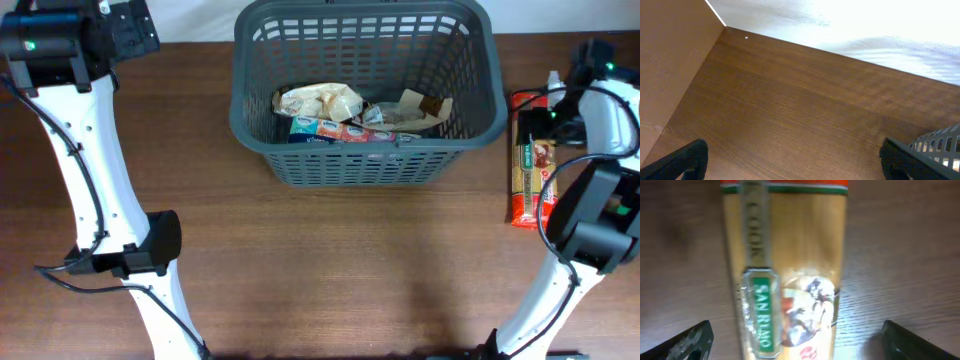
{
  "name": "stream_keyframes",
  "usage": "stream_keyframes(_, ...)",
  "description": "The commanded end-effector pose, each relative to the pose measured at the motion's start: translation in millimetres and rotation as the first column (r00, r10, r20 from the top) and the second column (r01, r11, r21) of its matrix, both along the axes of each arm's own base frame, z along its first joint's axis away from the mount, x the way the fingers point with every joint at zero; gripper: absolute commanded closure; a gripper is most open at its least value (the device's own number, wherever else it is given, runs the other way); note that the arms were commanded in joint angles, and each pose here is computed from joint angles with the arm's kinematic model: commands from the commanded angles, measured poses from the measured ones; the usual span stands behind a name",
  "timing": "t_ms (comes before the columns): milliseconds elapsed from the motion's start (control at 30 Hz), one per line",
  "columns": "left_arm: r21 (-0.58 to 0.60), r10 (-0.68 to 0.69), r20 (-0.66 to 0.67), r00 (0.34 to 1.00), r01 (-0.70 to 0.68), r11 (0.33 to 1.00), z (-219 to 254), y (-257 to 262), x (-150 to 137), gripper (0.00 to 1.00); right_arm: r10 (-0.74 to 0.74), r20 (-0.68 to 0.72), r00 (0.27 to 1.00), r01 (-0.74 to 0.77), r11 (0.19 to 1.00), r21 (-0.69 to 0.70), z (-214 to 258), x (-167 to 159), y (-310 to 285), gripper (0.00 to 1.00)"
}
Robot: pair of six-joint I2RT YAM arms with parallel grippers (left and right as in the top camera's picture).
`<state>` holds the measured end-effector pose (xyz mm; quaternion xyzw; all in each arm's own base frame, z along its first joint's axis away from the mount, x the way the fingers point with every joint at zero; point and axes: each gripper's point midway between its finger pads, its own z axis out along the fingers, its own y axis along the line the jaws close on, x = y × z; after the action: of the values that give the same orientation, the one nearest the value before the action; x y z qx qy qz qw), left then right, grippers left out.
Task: Pack container
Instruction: 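Reach the right gripper to the spaghetti packet and grasp it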
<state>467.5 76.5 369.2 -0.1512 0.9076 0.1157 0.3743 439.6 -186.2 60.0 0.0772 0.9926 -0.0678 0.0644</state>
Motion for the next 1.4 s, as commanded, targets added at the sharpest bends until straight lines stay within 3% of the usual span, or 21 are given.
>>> stream_keyframes(0, 0.0, 0.02, -0.007, 1.0, -0.02, 1.0, -3.6, 3.5, 1.0, 0.01, -0.055, -0.029, 0.998, 0.055, 0.998, 0.013, -15.9, -12.8, -7.8, 0.01)
stream_keyframes(800, -0.001, 0.014, -0.007, 1.0, -0.014, 1.0, -3.6, 0.6, 1.4, 0.01, -0.027, -0.097, 0.995, 0.042, 0.986, 0.164, -88.4, -31.8, 21.3, 0.01)
stream_keyframes(833, -0.001, 0.013, -0.007, 1.0, -0.013, 1.0, -3.6, 0.3, 1.5, 0.01, -0.023, -0.098, 0.995, 0.039, 0.986, 0.165, -89.0, -32.1, 21.3, 0.04)
stream_keyframes(867, 0.0, 0.012, -0.007, 1.0, -0.012, 1.0, -3.6, -0.3, 1.6, 0.01, -0.024, -0.098, 0.995, 0.04, 0.985, 0.165, -89.0, -32.2, 21.0, 0.3)
stream_keyframes(900, -0.001, 0.012, -0.007, 1.0, -0.012, 1.0, -3.6, -0.3, 1.6, 0.01, -0.025, -0.099, 0.995, 0.041, 0.985, 0.165, -89.2, -32.5, 20.7, 0.66)
stream_keyframes(933, -0.001, 0.013, -0.007, 1.0, -0.013, 1.0, -3.6, 0.3, 1.5, 0.01, -0.03, -0.099, 0.995, 0.046, 0.985, 0.165, -89.2, -33.1, 19.2, 0.85)
stream_keyframes(967, 0.0, 0.014, -0.007, 1.0, -0.014, 1.0, -3.6, 0.5, 1.5, 0.01, -0.032, -0.1, 0.995, 0.048, 0.985, 0.166, -89.2, -33.7, 18.6, 0.94)
stream_keyframes(1233, 0.0, 0.013, -0.007, 1.0, -0.013, 1.0, -3.6, 0.3, 1.5, 0.01, -0.061, -0.097, 0.993, 0.076, 0.983, 0.165, -83.9, -37.6, 7.9, 0.96)
stream_keyframes(1367, 0.0, 0.013, -0.007, 1.0, -0.013, 1.0, -3.6, 0.3, 1.5, 0.01, -0.123, -0.017, 0.992, 0.124, 0.982, 0.14, -38.7, -23.3, -2.6, 0.96)
